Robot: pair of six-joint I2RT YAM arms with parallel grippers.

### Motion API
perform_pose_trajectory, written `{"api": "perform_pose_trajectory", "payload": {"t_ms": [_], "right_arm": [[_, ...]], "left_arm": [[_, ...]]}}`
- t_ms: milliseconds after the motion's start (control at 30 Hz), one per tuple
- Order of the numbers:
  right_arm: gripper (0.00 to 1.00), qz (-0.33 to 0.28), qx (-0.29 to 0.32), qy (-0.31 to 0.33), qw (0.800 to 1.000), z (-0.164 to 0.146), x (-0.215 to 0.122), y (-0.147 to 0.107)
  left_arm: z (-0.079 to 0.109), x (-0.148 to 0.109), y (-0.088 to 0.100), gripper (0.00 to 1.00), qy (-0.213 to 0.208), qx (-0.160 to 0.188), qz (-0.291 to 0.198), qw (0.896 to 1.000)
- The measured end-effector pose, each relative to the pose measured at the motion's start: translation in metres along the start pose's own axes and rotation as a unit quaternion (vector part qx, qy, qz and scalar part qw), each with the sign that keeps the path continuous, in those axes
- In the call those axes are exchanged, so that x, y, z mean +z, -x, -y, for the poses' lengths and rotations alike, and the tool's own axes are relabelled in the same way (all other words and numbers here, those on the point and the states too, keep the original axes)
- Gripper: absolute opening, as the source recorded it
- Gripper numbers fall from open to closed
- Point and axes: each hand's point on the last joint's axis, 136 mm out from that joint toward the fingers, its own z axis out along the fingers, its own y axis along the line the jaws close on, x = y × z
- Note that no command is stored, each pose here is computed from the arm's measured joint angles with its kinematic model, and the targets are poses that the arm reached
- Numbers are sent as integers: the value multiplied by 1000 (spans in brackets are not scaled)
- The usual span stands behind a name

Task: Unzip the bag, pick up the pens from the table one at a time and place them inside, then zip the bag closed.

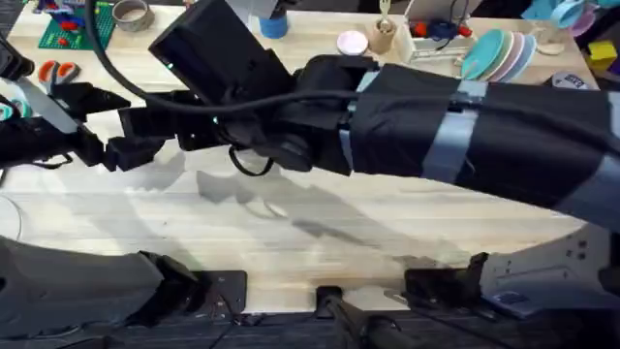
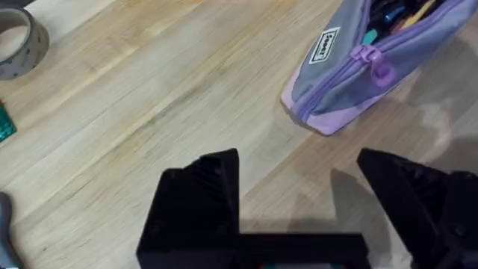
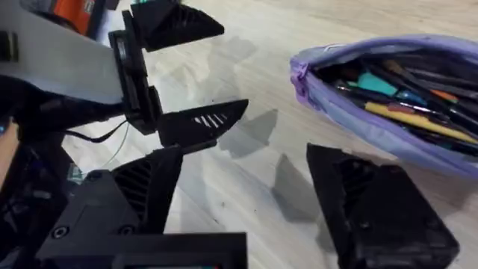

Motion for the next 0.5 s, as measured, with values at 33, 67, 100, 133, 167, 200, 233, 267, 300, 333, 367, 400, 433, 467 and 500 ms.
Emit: {"api": "perform_pose_trajectory", "payload": {"t_ms": [33, 67, 100, 133, 167, 200, 233, 267, 300, 333, 367, 400, 433, 467, 500], "right_arm": [[997, 1, 0, 0, 1000, 0, 0, 1], [997, 1, 0, 1, 1000, 0, 0, 1], [998, 2, 0, 1, 1000, 0, 0, 1], [997, 2, 0, 1, 1000, 0, 0, 1], [997, 2, 0, 1, 1000, 0, 0, 1], [997, 2, 0, 1, 1000, 0, 0, 1], [997, 2, 0, 1, 1000, 0, 0, 1], [997, 2, 0, 1, 1000, 0, 0, 1], [997, 2, 0, 1, 1000, 0, 0, 1], [997, 2, 0, 1, 1000, -1, 0, 1], [997, 2, 0, 2, 1000, -1, 0, 1], [997, 4, 0, 3, 1000, -1, 0, 2], [997, 6, 1, 5, 1000, -2, 1, 3], [997, 8, 1, 7, 1000, -3, 2, 4], [996, 10, 1, 9, 1000, -4, 3, 4]], "left_arm": [[0, 0, 0, 993, 0, 0, 0, 1000], [0, 0, 0, 993, 0, 0, 0, 1000], [0, 0, 0, 993, 0, 0, 0, 1000], [0, 0, 0, 993, 0, 0, 0, 1000], [0, 0, 0, 993, 0, 0, 0, 1000], [0, 0, 0, 993, 0, 0, 0, 1000], [0, 0, 0, 993, 0, 0, 0, 1000], [0, 0, 0, 993, 0, 0, 0, 1000], [0, 0, 0, 993, 0, 0, 0, 1000], [0, 0, 0, 993, 0, 0, 0, 1000], [0, 0, 0, 993, 0, 0, 0, 1000], [0, 0, 0, 993, 0, 0, 0, 1000], [0, 0, 0, 993, 0, 0, 0, 1000], [0, 0, 0, 993, 0, 0, 0, 1000], [0, 0, 0, 993, 0, 0, 0, 1000]]}}
